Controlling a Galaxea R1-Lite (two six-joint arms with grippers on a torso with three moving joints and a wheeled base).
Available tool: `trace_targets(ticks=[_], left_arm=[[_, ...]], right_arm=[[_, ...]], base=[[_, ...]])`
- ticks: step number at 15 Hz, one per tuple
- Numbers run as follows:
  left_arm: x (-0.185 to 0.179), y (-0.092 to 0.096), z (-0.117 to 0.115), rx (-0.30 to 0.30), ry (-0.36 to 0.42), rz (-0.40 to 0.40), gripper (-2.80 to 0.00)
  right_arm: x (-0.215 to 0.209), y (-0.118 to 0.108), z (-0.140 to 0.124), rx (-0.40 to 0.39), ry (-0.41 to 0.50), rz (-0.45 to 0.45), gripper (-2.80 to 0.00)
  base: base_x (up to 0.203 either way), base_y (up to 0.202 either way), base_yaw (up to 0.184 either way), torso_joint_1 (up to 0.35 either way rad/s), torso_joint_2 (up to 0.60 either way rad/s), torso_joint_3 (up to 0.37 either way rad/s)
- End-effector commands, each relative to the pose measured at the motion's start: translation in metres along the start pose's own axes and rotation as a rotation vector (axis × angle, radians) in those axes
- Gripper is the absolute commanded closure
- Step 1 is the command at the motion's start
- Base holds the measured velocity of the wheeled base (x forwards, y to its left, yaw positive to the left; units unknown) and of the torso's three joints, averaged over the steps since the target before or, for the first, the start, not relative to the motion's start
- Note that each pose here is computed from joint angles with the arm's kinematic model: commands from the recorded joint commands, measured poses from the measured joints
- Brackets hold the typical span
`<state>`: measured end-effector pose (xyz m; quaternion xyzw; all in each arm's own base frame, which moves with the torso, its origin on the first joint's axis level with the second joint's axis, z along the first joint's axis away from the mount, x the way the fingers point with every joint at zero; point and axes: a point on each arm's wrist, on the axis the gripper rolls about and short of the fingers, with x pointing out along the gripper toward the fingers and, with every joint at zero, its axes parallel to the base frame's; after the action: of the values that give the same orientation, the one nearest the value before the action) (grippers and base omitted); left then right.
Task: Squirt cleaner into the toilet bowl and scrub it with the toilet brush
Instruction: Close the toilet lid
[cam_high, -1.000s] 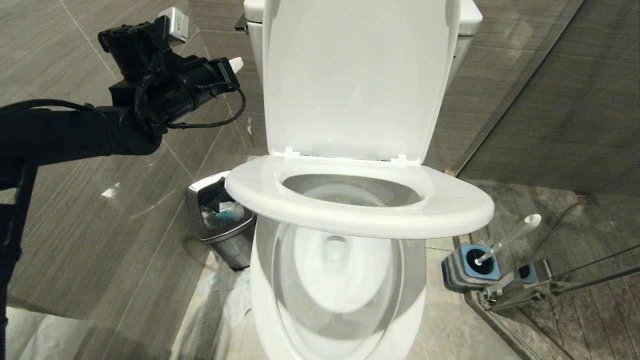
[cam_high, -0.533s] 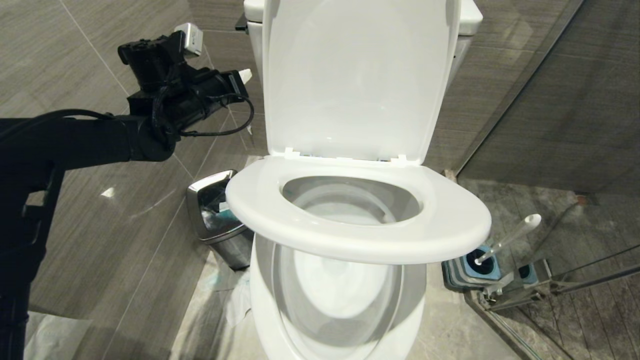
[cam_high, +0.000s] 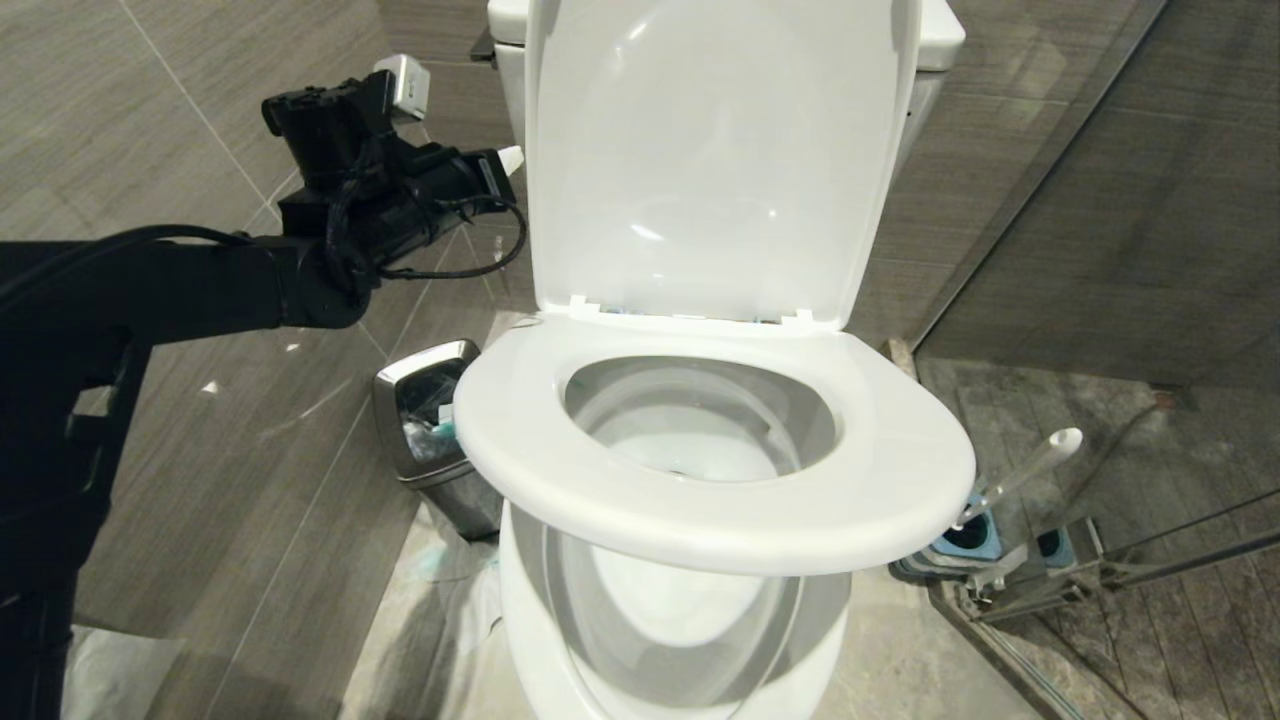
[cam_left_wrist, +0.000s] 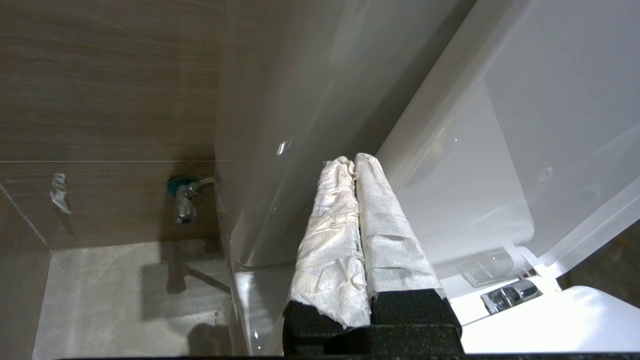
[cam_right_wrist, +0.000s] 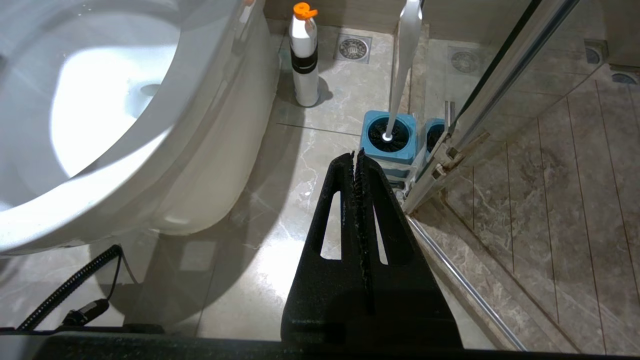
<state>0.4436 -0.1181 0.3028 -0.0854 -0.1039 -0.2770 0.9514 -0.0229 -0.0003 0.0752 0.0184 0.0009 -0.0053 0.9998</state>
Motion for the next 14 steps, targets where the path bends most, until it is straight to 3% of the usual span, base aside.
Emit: trace_targets(ticks=[1,9,14], left_arm=[[0.0026,-0.005,-0.0037,-0.005,0.005,-0.014,0.0],[0.0049,-0.009,-0.0081,-0.012,0.014,-0.029,0.0],[0.0029,-0.0112,-0.0078,-0.011,0.042,-0.131,0.0]], right_arm=[[0.0001,0.0,-0.0001,0.0,0.001,0.0,0.0],[0.0002,0.0,-0.0004,0.0,0.003,0.0,0.0],[0.0002,0.0,-0.0004,0.0,0.003,0.001,0.0]], base=[[0.0,0.0,0.0,0.0,0.0,0.0],[0.0,0.0,0.0,0.0,0.0,0.0],[0.0,0.0,0.0,0.0,0.0,0.0]])
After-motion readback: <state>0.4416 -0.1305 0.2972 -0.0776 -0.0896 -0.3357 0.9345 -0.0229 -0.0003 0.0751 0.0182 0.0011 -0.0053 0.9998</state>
